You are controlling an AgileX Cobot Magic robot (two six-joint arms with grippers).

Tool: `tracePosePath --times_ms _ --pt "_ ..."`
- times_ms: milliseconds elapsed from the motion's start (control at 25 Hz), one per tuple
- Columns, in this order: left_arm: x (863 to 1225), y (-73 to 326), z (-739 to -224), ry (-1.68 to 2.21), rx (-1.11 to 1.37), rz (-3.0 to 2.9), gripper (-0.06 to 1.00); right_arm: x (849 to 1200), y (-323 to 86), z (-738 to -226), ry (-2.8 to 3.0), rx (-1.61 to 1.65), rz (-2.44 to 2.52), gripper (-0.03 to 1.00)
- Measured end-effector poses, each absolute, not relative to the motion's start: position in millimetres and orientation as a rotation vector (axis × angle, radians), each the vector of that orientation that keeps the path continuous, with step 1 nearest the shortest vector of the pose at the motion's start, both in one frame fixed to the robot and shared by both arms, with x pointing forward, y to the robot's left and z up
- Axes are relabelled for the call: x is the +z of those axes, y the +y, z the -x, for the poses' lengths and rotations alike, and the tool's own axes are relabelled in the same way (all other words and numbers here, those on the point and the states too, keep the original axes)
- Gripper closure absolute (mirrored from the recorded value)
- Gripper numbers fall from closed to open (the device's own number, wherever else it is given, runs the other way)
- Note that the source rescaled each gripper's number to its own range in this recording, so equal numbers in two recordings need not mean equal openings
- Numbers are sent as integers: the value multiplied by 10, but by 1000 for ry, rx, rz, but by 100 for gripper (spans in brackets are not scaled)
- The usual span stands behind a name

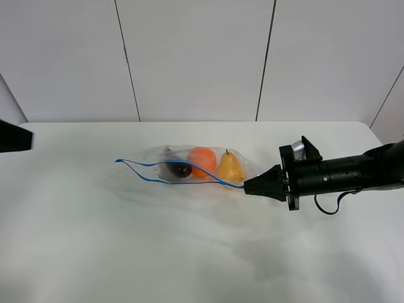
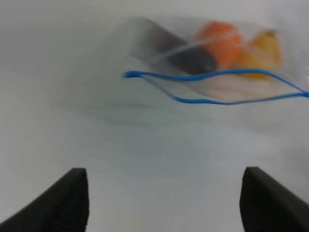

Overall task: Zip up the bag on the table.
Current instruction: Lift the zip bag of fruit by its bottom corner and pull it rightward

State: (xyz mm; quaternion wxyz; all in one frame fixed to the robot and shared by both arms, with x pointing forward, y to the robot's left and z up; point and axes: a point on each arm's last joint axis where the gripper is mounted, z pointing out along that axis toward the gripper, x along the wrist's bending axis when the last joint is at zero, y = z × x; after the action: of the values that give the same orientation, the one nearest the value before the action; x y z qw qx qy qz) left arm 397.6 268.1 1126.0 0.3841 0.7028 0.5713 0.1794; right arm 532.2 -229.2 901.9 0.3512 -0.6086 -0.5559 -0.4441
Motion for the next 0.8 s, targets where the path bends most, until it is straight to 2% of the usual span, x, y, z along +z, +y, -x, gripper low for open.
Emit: tracePosePath --times_ms 200,440,640,800 --pt "11079 2372 -4330 1277 254 -1853 -2 9021 -2292 -5321 -1438 -1150 1574 97" --pt "10897 1806 -4404 1142 103 -1936 -2 9021 -2292 -5321 -1438 -1150 1574 97" --pt "10614 1364 -4481 1113 34 -2002 -2 9033 -2293 -5340 -1395 -1110 1601 97" --pt "10345 1189 -4625 1134 51 -2042 -2 9136 -2303 -5489 -1397 -1091 1610 97"
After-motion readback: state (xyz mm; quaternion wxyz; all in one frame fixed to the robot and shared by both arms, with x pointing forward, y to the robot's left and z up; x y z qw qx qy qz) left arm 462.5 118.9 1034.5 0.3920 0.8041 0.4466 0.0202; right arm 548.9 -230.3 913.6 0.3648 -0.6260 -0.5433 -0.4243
